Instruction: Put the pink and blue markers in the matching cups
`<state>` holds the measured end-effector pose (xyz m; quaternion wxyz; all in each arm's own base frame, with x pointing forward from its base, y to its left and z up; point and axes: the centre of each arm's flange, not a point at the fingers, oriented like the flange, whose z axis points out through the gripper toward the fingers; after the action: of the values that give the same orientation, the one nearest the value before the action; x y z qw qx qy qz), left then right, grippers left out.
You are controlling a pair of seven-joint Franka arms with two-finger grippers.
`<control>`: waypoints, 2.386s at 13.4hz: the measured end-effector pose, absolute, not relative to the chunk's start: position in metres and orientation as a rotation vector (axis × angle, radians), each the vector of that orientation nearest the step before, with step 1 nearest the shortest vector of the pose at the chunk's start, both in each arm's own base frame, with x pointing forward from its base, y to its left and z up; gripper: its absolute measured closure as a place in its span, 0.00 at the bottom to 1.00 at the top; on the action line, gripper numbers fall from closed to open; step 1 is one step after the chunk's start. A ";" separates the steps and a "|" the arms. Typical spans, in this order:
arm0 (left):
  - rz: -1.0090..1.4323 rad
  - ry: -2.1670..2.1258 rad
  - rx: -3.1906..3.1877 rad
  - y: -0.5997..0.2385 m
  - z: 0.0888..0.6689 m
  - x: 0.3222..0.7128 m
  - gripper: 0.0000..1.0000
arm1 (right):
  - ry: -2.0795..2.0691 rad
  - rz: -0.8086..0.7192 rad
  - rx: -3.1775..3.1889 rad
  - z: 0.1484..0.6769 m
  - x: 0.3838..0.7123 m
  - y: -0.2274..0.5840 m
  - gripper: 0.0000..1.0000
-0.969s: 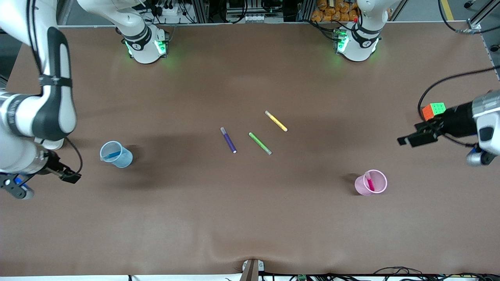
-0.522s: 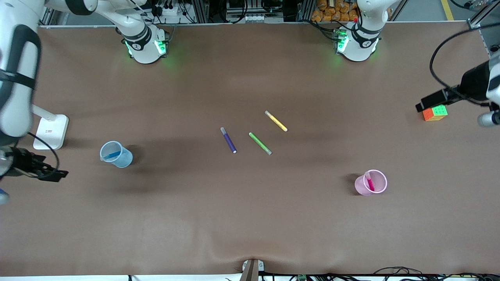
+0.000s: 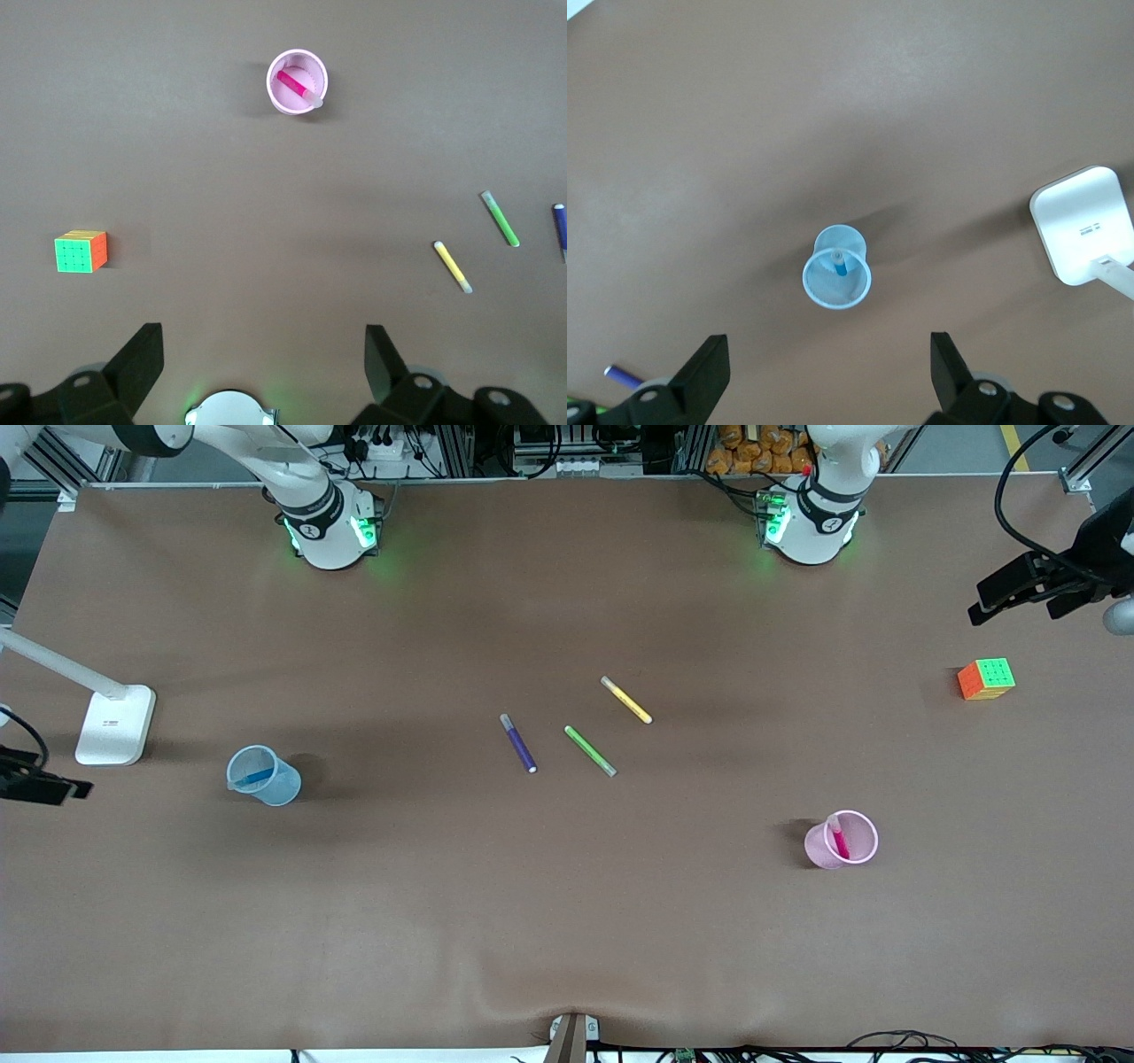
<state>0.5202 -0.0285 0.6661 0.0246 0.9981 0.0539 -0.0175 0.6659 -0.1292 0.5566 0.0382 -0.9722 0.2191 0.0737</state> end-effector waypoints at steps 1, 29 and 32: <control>-0.062 0.175 3.083 -0.024 0.664 0.520 0.00 | 0.650 0.206 -2.997 0.573 0.660 -0.126 0.00; 0.042 0.103 3.181 -0.048 0.657 0.501 0.00 | 0.255 0.152 -3.089 0.630 0.566 -0.086 0.00; 0.038 0.103 3.182 -0.048 0.660 0.500 0.00 | 0.202 0.162 -3.078 0.629 0.570 -0.067 0.00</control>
<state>0.4999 -0.0477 0.6604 -0.0210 0.9992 0.0323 0.0118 0.5703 -0.0665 0.6289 0.0264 -0.9961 0.0653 0.0524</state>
